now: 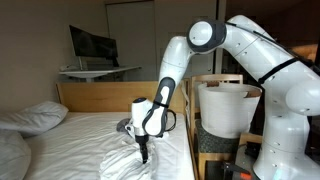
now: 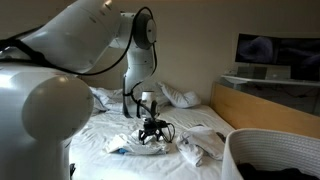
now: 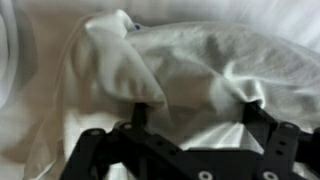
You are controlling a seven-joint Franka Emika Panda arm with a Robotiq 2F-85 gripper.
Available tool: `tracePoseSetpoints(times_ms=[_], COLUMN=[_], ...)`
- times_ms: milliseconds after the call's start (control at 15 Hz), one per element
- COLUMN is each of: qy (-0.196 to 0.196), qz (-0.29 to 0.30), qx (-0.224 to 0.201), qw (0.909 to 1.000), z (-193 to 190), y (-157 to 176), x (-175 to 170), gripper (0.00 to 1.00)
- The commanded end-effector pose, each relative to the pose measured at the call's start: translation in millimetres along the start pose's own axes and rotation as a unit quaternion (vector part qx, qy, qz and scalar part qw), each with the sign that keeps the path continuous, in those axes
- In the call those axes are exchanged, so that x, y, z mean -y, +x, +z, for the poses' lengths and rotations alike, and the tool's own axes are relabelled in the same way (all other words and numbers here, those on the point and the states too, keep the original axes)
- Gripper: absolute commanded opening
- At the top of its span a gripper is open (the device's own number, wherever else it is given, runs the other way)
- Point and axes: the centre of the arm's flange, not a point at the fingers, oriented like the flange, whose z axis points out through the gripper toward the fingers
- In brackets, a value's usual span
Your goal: Put the clothes on the bed in the laundry hamper
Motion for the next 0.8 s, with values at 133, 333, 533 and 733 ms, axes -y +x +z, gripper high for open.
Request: tracePoseSetpoints(times_ms=[133,333,533,733], qy=[-0.010,-0.006,-0.003,0.011], qz=[-0.035,-0.043,-0.036,-0.034], qx=[0.023,0.025,0.024,0.022], qw=[0.9991,0.9988,0.9991,0.9991], z=[24.3,21.4,12.7,1.2], y=[32.0,29.4,-9.1,-47.1], x=[12.3,7.4,-24.3,-55.5], gripper=[0.68,0.49,0.30,0.11])
